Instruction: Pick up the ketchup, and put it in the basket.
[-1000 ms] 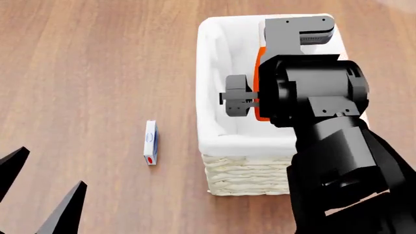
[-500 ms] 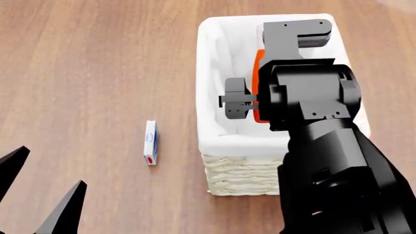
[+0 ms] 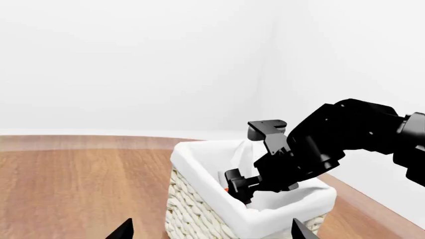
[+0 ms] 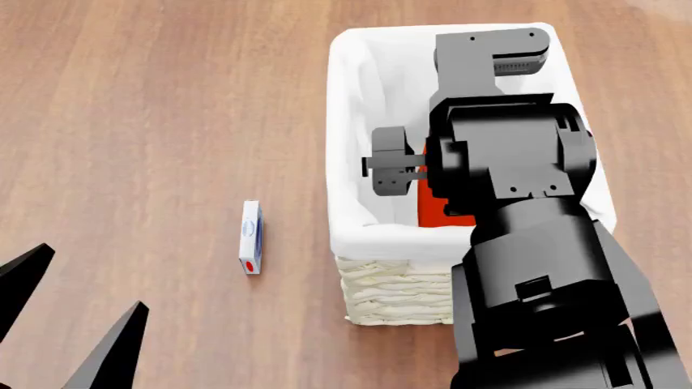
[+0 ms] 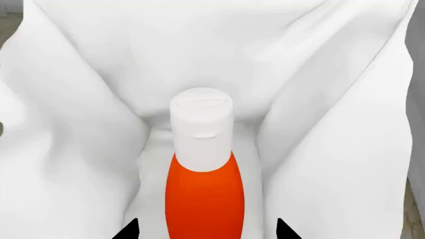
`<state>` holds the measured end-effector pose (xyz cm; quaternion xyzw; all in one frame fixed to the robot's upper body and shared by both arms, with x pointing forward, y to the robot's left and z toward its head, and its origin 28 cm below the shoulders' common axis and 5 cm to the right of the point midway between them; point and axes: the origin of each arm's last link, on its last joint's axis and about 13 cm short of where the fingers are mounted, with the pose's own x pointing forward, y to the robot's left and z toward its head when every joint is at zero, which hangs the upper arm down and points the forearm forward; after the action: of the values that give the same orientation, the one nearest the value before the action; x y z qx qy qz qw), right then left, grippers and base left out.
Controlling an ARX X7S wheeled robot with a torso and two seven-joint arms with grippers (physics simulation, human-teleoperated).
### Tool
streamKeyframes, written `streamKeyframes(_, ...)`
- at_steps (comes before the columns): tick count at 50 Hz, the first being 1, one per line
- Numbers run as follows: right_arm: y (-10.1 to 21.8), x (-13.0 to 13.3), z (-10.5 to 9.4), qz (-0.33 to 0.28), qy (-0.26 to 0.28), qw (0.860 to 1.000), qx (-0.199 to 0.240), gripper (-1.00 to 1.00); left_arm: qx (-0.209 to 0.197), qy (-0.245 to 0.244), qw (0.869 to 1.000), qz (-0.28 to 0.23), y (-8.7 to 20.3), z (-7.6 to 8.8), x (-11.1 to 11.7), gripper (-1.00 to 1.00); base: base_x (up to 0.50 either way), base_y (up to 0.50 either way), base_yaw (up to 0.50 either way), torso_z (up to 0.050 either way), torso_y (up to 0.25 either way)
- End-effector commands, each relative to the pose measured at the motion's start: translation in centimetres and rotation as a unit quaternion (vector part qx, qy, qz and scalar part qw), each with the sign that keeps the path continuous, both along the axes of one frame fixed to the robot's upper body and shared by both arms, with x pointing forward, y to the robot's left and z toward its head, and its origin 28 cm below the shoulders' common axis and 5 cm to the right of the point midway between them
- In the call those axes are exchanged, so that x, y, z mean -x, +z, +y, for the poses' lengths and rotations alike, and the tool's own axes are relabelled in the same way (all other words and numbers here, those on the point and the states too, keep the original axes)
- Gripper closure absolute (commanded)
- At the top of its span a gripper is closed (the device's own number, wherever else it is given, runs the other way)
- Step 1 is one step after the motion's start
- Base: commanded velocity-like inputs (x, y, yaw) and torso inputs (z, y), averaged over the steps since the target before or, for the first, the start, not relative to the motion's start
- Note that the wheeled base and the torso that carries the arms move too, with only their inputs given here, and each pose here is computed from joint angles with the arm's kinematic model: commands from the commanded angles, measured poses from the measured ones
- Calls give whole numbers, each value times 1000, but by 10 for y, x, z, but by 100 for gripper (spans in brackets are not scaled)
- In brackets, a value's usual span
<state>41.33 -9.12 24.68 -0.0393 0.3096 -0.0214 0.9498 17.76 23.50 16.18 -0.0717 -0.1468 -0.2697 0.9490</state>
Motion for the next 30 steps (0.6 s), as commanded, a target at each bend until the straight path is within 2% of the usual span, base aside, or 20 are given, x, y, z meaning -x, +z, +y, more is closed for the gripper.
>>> streamKeyframes(1, 5, 0, -2, -3, 4, 1000, 0, -100, -1, -3, 1000, 1, -1, -1, 0, -100, 0, 0, 0, 0, 0)
streamKeyframes(13, 11, 2, -3, -12, 9, 1000, 1, -100, -2, -6, 1000, 1, 0, -2, 1, -100, 0, 0, 0, 0, 0)
streamKeyframes(15, 12, 5, -2, -15, 13, 1000, 7, -100, -2, -7, 1000, 0, -7, -2, 0, -100, 0, 0, 0, 0, 0)
streamKeyframes(30, 34, 23, -5, -45, 12, 999, 5, -100, -4, -12, 1000, 0, 0, -4, 3, -100, 0, 0, 0, 0, 0)
